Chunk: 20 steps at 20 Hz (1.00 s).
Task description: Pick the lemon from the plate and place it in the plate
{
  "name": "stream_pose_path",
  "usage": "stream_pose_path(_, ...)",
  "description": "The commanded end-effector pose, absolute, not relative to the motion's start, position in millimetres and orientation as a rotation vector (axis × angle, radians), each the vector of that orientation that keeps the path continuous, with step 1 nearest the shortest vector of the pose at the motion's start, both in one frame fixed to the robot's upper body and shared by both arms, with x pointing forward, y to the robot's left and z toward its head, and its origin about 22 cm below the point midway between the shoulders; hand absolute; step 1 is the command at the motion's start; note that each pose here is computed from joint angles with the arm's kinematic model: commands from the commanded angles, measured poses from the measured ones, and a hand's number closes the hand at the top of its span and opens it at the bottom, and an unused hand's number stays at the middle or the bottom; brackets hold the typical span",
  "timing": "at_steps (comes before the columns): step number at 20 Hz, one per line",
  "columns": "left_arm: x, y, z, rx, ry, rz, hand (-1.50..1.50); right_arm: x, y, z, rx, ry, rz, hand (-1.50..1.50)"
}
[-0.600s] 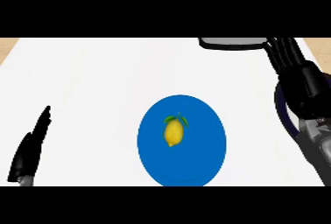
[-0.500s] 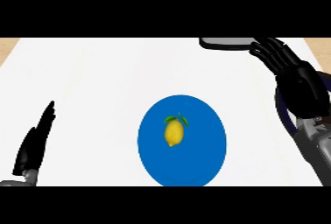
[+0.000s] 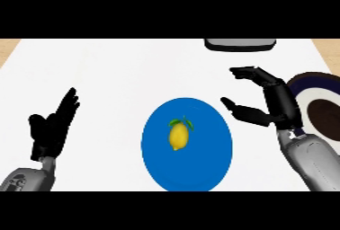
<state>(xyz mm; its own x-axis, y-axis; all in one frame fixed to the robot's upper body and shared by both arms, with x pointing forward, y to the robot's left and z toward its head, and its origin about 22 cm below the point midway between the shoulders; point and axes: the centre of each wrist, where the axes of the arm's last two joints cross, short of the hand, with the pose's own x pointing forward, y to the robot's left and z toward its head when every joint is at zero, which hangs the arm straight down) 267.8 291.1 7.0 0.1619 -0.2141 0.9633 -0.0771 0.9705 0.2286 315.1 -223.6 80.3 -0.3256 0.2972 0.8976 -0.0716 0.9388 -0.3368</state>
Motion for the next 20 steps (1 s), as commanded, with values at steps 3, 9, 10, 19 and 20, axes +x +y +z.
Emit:
stream_pose_path(3, 291, 290, 15, 0.18, -1.416, -0.078, 0.0, 285, -191, 9, -0.108, -1.856, 0.468, -1.5)
stream_pose_path(9, 269, 292, 1, 0.176, -1.395, -0.073, 0.0, 261, -199, 19, -0.197, -1.757, 0.748, -1.5)
stream_pose_path(10, 275, 293, 3, 0.183, -1.388, -0.083, 0.0, 267, -191, 39, -0.237, -1.73, 0.778, -1.5)
stream_pose_path(19, 289, 284, 14, 0.178, -1.402, -0.076, 0.0, 270, -165, 83, -0.285, -1.564, 0.956, -1.5)
stream_pose_path(20, 285, 276, 19, 0.187, -1.412, -0.079, 0.0, 263, -155, 80, -0.281, -1.558, 0.961, -1.5)
